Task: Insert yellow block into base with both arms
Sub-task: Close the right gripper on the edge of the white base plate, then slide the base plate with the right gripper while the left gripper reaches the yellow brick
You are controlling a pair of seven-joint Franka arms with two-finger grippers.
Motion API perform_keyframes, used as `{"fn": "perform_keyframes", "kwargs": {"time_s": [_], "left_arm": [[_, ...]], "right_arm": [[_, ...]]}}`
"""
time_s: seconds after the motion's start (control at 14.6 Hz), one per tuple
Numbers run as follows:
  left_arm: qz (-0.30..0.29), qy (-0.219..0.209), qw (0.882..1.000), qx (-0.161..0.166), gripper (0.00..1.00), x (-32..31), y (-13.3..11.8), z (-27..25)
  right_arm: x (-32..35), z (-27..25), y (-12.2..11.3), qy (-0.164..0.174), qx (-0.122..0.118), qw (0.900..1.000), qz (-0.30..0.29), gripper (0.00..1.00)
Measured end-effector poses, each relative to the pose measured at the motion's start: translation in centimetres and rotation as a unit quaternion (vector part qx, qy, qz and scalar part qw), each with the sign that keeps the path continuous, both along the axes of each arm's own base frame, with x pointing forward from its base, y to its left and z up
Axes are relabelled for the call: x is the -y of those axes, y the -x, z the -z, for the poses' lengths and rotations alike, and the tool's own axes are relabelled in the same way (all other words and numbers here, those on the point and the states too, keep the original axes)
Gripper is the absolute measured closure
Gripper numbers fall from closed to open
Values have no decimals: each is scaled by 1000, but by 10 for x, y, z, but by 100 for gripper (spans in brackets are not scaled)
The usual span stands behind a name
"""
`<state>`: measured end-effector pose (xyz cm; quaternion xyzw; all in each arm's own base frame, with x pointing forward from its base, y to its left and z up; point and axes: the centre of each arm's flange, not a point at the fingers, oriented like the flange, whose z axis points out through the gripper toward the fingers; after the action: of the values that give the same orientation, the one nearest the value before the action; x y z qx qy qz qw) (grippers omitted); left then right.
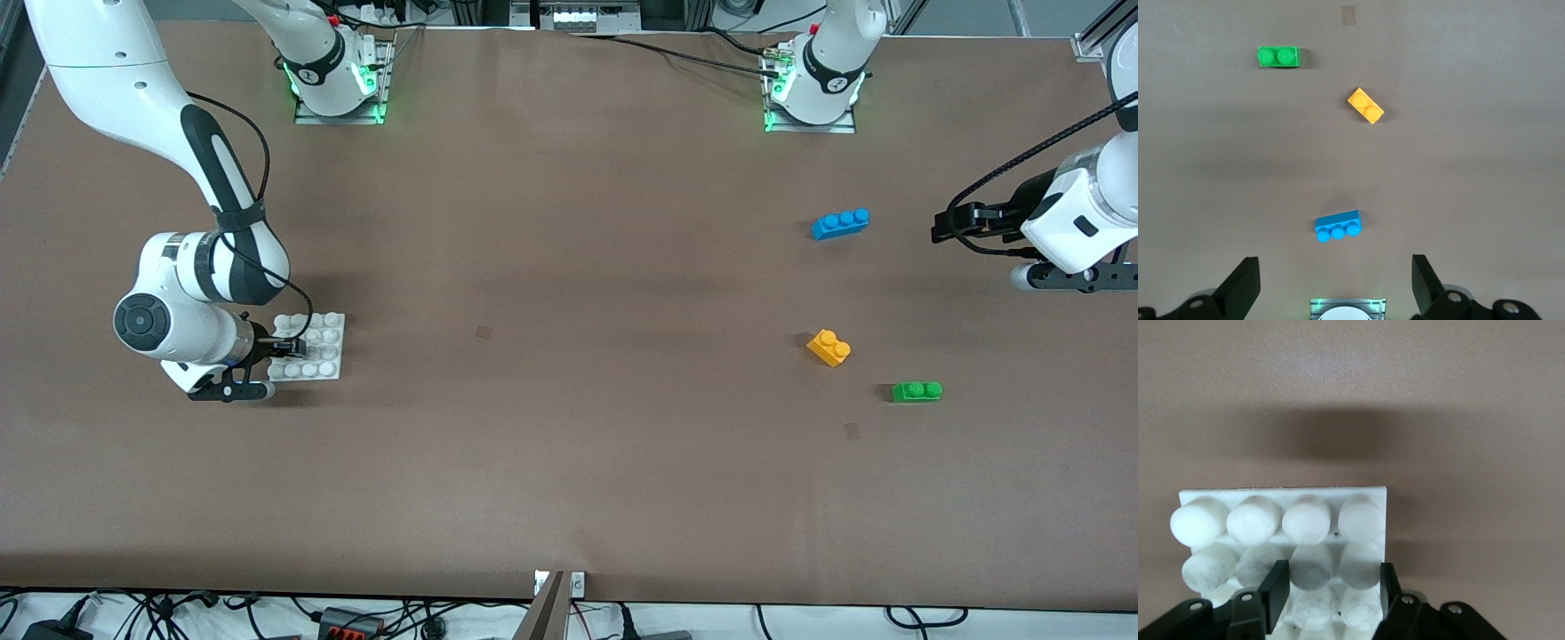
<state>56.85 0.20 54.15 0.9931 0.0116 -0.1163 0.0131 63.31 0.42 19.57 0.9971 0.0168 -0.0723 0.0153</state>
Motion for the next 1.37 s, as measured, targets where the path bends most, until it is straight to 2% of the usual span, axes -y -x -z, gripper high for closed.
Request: {"fn": "perform_keyframes", "kwargs": {"time_s": [0.34,0.68,1.1,1.23,1.37], "left_arm": [[1,9,1000,-7,0,-3,1,3],[4,12,1000,-8,0,-7,0,3],[8,14,1000,-10,0,-14,-1,7],[51,29,998,-11,0,-25,-6,18],[124,47,991,6,0,-26,-22,39]], "right_arm": [[-5,1,1,0,-4,1000,-13,39],[-60,2,8,-22,-20,998,-56,39],[-135,12,21,-99,-40,994,-27,40],[-165,12,26,-99,-42,994,-18,40],[-192,12,28,-95,-40,995,-4,40]]}}
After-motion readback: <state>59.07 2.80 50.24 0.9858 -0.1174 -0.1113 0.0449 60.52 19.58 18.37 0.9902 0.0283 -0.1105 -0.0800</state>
